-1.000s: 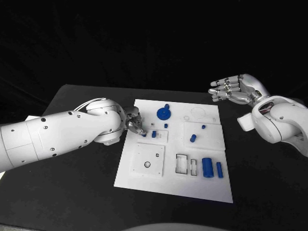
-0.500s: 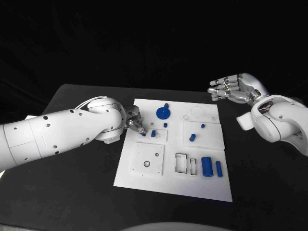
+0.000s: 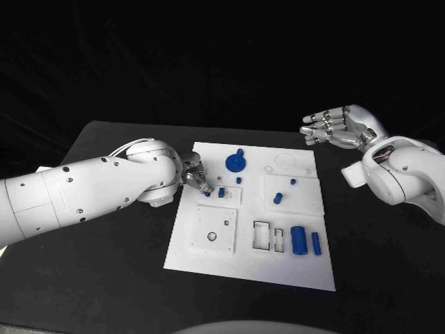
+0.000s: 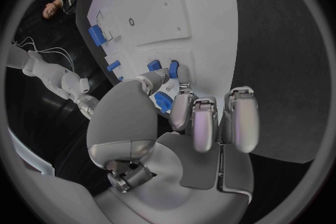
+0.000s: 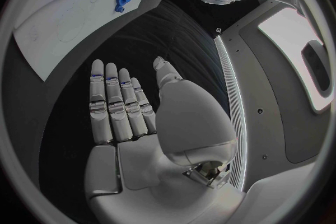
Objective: Assemble the parts on the task board
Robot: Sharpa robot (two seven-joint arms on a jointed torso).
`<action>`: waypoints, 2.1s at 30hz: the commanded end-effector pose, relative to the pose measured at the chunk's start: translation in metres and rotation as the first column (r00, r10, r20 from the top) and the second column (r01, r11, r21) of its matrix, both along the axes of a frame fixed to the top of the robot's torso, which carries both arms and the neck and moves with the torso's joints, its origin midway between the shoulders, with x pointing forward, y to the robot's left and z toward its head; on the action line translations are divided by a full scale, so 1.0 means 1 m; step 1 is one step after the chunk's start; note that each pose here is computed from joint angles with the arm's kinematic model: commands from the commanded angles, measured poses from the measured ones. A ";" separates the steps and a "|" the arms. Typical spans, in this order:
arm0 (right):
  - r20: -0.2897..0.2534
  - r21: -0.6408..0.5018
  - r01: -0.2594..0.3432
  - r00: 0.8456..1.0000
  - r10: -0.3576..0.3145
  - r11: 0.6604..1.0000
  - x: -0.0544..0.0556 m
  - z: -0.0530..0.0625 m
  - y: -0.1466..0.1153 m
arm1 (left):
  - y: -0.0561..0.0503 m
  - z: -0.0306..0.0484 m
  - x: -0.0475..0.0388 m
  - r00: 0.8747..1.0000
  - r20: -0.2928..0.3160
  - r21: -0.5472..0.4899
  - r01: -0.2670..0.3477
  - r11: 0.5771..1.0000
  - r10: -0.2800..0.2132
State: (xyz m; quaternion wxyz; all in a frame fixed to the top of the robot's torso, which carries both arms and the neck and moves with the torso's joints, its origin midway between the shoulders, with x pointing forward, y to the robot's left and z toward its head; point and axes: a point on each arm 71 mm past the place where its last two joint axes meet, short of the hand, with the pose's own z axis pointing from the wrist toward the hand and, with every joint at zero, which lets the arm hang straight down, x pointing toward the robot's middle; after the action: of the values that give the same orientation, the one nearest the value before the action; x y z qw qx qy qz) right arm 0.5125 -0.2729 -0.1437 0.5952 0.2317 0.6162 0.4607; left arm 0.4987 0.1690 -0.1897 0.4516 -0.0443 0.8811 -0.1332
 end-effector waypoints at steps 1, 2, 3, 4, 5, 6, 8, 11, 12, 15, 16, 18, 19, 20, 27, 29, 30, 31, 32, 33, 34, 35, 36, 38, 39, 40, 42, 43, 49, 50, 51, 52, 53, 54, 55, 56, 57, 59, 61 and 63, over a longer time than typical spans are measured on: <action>0.007 0.002 -0.012 1.000 0.012 1.000 0.000 0.000 0.001 | -0.003 -0.0062 -0.0038 0.999 -0.040 0.009 0.018 1.000 -0.017; 0.007 0.002 -0.012 1.000 0.012 1.000 0.000 0.000 0.001 | -0.003 -0.0061 -0.0037 0.999 -0.038 0.008 0.017 1.000 -0.017; 0.008 0.002 -0.012 1.000 0.012 1.000 0.000 0.000 0.001 | -0.003 -0.0060 -0.0036 0.999 -0.037 0.008 0.016 1.000 -0.016; 0.008 0.002 -0.011 1.000 0.011 1.000 0.000 0.000 0.001 | -0.003 -0.0059 -0.0035 0.999 -0.036 0.007 0.015 1.000 -0.014; 0.009 0.002 -0.011 1.000 0.011 1.000 0.000 0.001 0.001 | -0.003 -0.0058 -0.0033 0.999 -0.034 0.006 0.013 1.000 -0.013; 0.009 0.002 -0.010 1.000 0.010 1.000 0.000 0.001 0.001 | -0.003 -0.0057 -0.0031 0.999 -0.033 0.005 0.011 1.000 -0.011; 0.009 0.002 -0.010 1.000 0.010 1.000 0.000 0.001 0.001 | -0.003 -0.0056 -0.0029 0.999 -0.031 0.004 0.009 1.000 -0.009; 0.009 0.002 -0.010 1.000 0.010 1.000 0.000 0.001 0.001 | -0.003 -0.0055 -0.0027 1.000 -0.030 0.003 0.008 1.000 -0.008; 0.009 0.002 -0.010 1.000 0.010 1.000 0.000 0.001 0.001 | -0.003 -0.0055 -0.0027 1.000 -0.029 0.003 0.007 1.000 -0.007; 0.009 0.003 -0.011 1.000 0.011 1.000 0.000 0.001 0.001 | -0.002 -0.0055 -0.0024 1.000 -0.029 0.003 0.006 1.000 -0.006; 0.009 0.003 -0.011 1.000 0.011 1.000 0.000 0.001 0.001 | -0.002 -0.0055 -0.0023 1.000 -0.029 0.003 0.005 1.000 -0.005; 0.009 0.003 -0.011 1.000 0.011 1.000 0.000 0.001 0.001 | -0.002 -0.0055 -0.0020 1.000 -0.028 0.004 0.003 1.000 -0.003; 0.009 0.003 -0.010 1.000 0.010 1.000 0.000 0.001 0.001 | -0.002 -0.0055 -0.0018 1.000 -0.028 0.004 0.001 1.000 -0.001; 0.010 0.003 -0.010 1.000 0.010 1.000 0.000 0.001 0.001 | -0.001 -0.0054 -0.0016 1.000 -0.027 0.003 -0.001 1.000 0.001; 0.009 0.003 -0.009 1.000 0.009 1.000 0.000 0.001 0.000 | 0.001 -0.0038 -0.0007 1.000 -0.011 -0.008 -0.016 1.000 0.016; 0.009 0.003 -0.009 1.000 0.009 1.000 0.000 0.000 0.000 | 0.002 -0.0031 -0.0007 1.000 -0.005 -0.013 -0.021 1.000 0.021; 0.009 0.002 -0.008 1.000 0.008 1.000 0.000 0.000 0.000 | 0.002 -0.0028 -0.0007 1.000 -0.002 -0.017 -0.025 1.000 0.025; 0.009 0.002 -0.008 1.000 0.008 1.000 0.000 0.000 0.000 | 0.003 -0.0025 -0.0008 1.000 -0.001 -0.019 -0.027 0.999 0.027; 0.009 0.002 -0.008 1.000 0.008 1.000 0.000 0.000 0.000 | 0.003 -0.0023 -0.0009 1.000 0.000 -0.022 -0.030 0.999 0.030; 0.009 0.002 -0.007 1.000 0.007 1.000 0.000 0.000 0.000 | 0.004 -0.0020 -0.0011 0.999 0.001 -0.026 -0.033 0.999 0.033; 0.009 0.002 -0.006 1.000 0.006 1.000 0.000 0.000 0.000 | 0.004 -0.0017 -0.0012 0.999 0.002 -0.028 -0.035 0.999 0.035; 0.008 0.002 -0.006 1.000 0.006 1.000 0.000 0.000 0.000 | 0.005 -0.0012 -0.0013 0.999 0.005 -0.032 -0.038 0.999 0.038; 0.008 0.002 -0.005 1.000 0.005 1.000 0.000 0.000 0.000 | 0.005 -0.0008 -0.0014 0.999 0.006 -0.035 -0.040 0.999 0.040; 0.008 0.001 -0.005 1.000 0.005 1.000 0.000 0.000 -0.001 | 0.006 0.0006 -0.0014 0.999 0.013 -0.045 -0.048 0.998 0.048; 0.008 0.001 -0.005 1.000 0.005 1.000 0.000 0.000 -0.001 | 0.006 0.0013 -0.0014 0.999 0.016 -0.050 -0.051 0.997 0.052; 0.007 0.001 -0.005 1.000 0.005 1.000 0.000 0.000 -0.001 | 0.007 0.0027 -0.0013 0.998 0.021 -0.062 -0.059 0.996 0.060; 0.005 0.001 -0.004 1.000 0.004 1.000 0.000 0.000 -0.001 | 0.008 0.0043 -0.0011 0.997 0.028 -0.078 -0.069 0.995 0.072; 0.005 0.000 -0.004 1.000 0.004 1.000 0.000 0.000 -0.001 | 0.009 0.0053 -0.0011 0.997 0.031 -0.087 -0.074 0.993 0.077; 0.003 0.000 -0.004 1.000 0.004 1.000 0.000 -0.001 -0.001 | 0.013 0.0121 -0.0004 0.993 0.054 -0.189 -0.091 0.978 0.103; 0.003 0.000 -0.003 1.000 0.003 1.000 0.000 -0.001 -0.001 | 0.013 0.0138 0.0003 0.992 0.060 -0.235 -0.090 0.968 0.107; 0.002 0.000 -0.003 1.000 0.003 1.000 0.000 -0.001 -0.001 | 0.013 0.0157 0.0011 0.991 0.066 -0.286 -0.089 0.954 0.113; 0.002 0.000 -0.003 1.000 0.003 1.000 0.000 -0.001 -0.001 | 0.012 0.0176 0.0020 0.991 0.073 -0.340 -0.085 0.937 0.116; 0.002 0.000 -0.003 1.000 0.003 1.000 0.000 -0.001 -0.001 | 0.012 0.0197 0.0029 0.990 0.082 -0.392 -0.075 0.917 0.116; 0.002 0.000 -0.004 1.000 0.004 1.000 0.000 -0.001 -0.001 | 0.011 0.0221 0.0039 0.989 0.098 -0.438 -0.060 0.897 0.114; 0.002 0.000 -0.004 1.000 0.004 1.000 0.000 -0.001 -0.001 | 0.010 0.0246 0.0048 0.987 0.118 -0.477 -0.040 0.878 0.109; 0.002 0.000 -0.004 1.000 0.004 1.000 0.000 -0.001 -0.001 | 0.009 0.0265 0.0054 0.986 0.135 -0.504 -0.019 0.864 0.100; 0.002 0.000 -0.004 1.000 0.004 1.000 0.000 -0.001 -0.001 | 0.007 0.0282 0.0058 0.985 0.152 -0.525 0.007 0.851 0.086; 0.002 0.000 -0.004 1.000 0.004 1.000 0.000 -0.001 -0.001 | 0.002 0.0322 0.0059 0.978 0.208 -0.544 0.086 0.835 0.035; 0.003 0.000 -0.004 1.000 0.004 1.000 0.000 -0.001 -0.001 | -0.004 0.0345 0.0054 0.966 0.257 -0.531 0.151 0.833 -0.012; 0.003 0.000 -0.004 1.000 0.004 1.000 0.000 -0.001 -0.001 | -0.012 0.0368 0.0043 0.942 0.326 -0.492 0.243 0.836 -0.082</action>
State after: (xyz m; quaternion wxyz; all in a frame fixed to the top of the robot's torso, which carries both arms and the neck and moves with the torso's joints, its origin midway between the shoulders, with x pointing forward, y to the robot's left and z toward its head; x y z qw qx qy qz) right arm 0.5129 -0.2744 -0.1451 0.5959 0.2330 0.6163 0.4591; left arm 0.5054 0.1697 -0.1650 0.5019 -0.1300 0.7838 -0.3420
